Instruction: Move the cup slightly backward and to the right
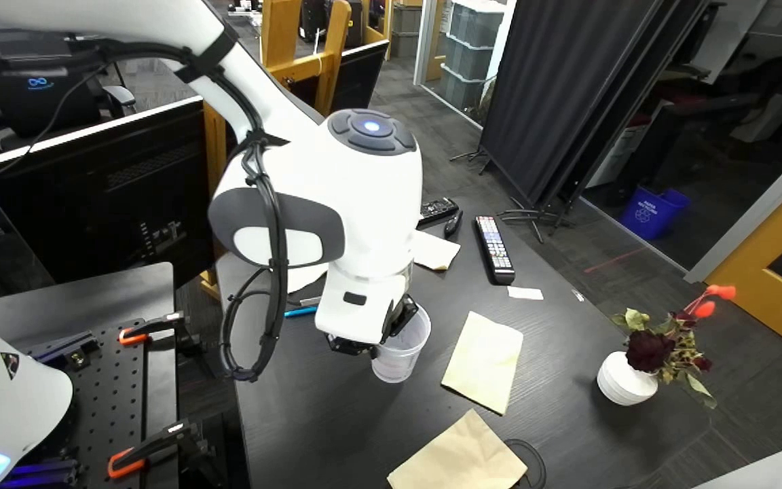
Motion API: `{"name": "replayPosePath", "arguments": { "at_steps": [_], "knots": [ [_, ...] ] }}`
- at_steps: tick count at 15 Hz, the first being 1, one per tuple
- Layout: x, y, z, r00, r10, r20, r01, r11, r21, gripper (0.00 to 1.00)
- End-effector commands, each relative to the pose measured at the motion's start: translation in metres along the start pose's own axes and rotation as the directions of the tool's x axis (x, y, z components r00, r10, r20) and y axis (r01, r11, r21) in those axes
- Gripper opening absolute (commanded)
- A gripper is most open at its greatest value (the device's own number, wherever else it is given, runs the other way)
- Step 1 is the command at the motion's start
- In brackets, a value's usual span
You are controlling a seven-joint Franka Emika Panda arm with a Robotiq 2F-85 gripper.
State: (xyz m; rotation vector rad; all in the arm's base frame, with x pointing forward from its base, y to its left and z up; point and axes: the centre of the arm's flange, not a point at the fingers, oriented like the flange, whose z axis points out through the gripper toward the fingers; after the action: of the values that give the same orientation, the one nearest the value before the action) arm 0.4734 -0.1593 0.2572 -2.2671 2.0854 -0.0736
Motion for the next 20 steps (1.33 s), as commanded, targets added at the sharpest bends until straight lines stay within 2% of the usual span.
{"name": "replayPosePath", "arguments": {
  "at_steps": [1,8,19,20],
  "knots": [
    [0.003,-0.020,0.002,1.000,0.027,0.002,-0.027,0.998,-0.060,0.01],
    [0.006,-0.039,0.011,0.999,0.044,0.002,-0.043,0.992,-0.120,0.01],
    [0.003,-0.061,0.010,0.999,0.037,0.013,-0.034,0.985,-0.172,0.01],
    [0.003,-0.062,0.010,0.999,0.036,0.014,-0.033,0.984,-0.174,0.08]
  ]
}}
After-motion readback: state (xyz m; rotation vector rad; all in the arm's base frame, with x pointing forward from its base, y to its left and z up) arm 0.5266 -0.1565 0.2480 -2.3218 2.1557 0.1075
